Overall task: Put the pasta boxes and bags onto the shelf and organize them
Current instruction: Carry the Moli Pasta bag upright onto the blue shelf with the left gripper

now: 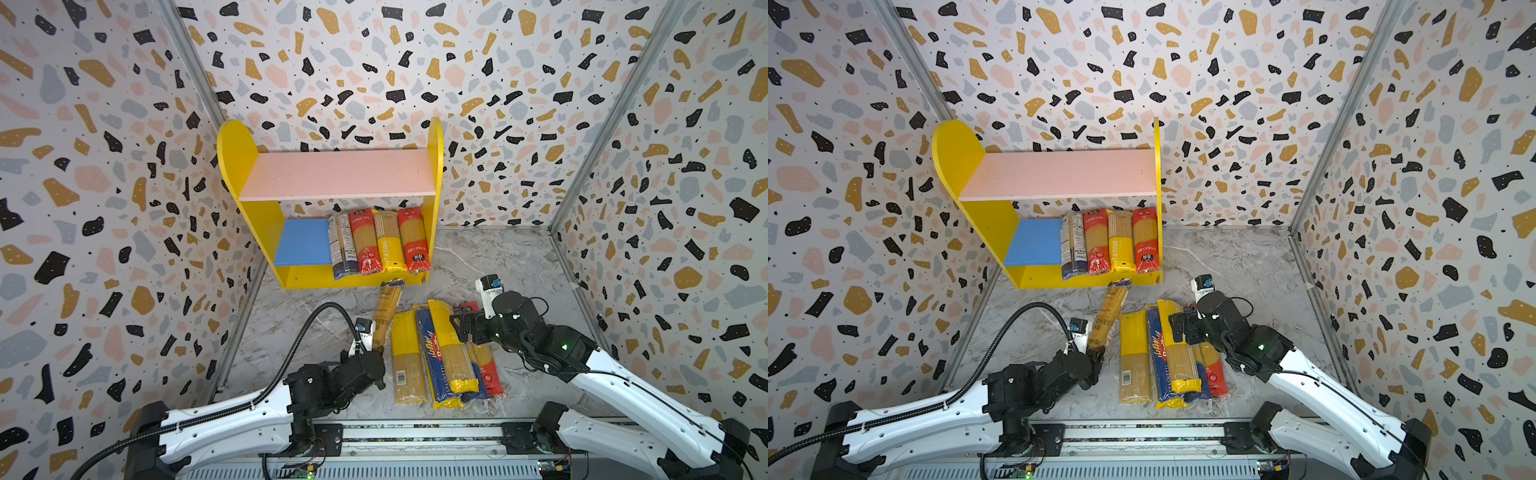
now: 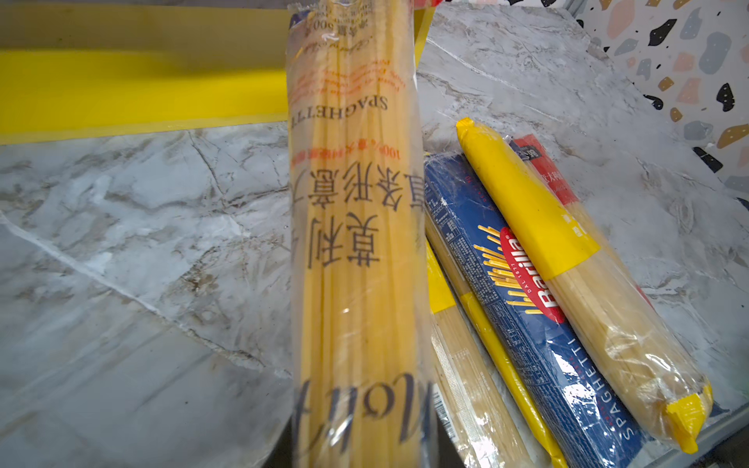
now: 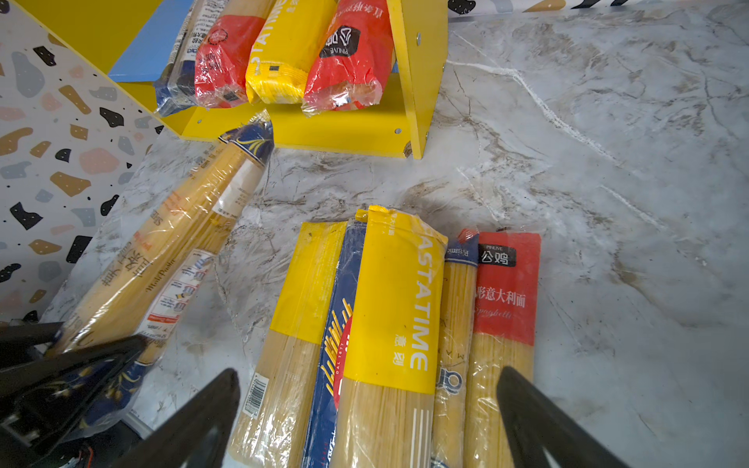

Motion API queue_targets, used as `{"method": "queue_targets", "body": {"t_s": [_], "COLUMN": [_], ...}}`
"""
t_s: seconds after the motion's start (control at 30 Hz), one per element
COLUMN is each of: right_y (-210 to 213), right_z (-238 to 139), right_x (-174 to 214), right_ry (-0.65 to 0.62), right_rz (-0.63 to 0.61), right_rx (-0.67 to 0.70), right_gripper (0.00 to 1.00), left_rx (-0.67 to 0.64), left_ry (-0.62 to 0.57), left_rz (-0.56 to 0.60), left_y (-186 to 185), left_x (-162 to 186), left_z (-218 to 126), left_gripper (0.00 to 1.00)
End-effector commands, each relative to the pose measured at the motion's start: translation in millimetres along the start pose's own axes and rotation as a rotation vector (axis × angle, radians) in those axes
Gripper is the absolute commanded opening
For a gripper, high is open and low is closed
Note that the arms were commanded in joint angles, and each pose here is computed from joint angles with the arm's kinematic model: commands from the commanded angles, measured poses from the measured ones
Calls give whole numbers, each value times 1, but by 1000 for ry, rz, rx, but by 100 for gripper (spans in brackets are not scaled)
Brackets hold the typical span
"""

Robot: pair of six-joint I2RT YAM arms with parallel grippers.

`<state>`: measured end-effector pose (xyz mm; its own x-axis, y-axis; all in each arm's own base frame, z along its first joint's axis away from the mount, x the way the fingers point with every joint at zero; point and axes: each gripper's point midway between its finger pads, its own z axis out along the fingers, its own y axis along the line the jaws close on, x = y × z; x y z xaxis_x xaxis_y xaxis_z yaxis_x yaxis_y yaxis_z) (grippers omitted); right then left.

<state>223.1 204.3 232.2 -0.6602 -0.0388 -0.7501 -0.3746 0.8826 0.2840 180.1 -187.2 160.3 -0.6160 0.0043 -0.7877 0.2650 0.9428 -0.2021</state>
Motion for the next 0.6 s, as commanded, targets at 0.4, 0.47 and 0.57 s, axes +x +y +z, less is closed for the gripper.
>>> {"method": "queue_targets", "body": {"t_s": [0.4, 0.47, 0.57], "right_y": [12, 12, 7], "right_z": [-13, -12, -8], "right_x": [-25, -27, -28], "right_ry": [-64, -69, -72], "right_rz": [-29, -37, -47], "right_rx": [-33, -29, -11], "right_gripper": [99, 99, 99], "left_rx": [-206, -249, -305], "left_ry": [-425, -437, -445], "left_rz": [-82, -84, -117], "left_y": [17, 26, 50], "left_x": [-143, -149, -159], "left_z": [-68, -63, -47], "left_gripper": [12, 12, 13]}}
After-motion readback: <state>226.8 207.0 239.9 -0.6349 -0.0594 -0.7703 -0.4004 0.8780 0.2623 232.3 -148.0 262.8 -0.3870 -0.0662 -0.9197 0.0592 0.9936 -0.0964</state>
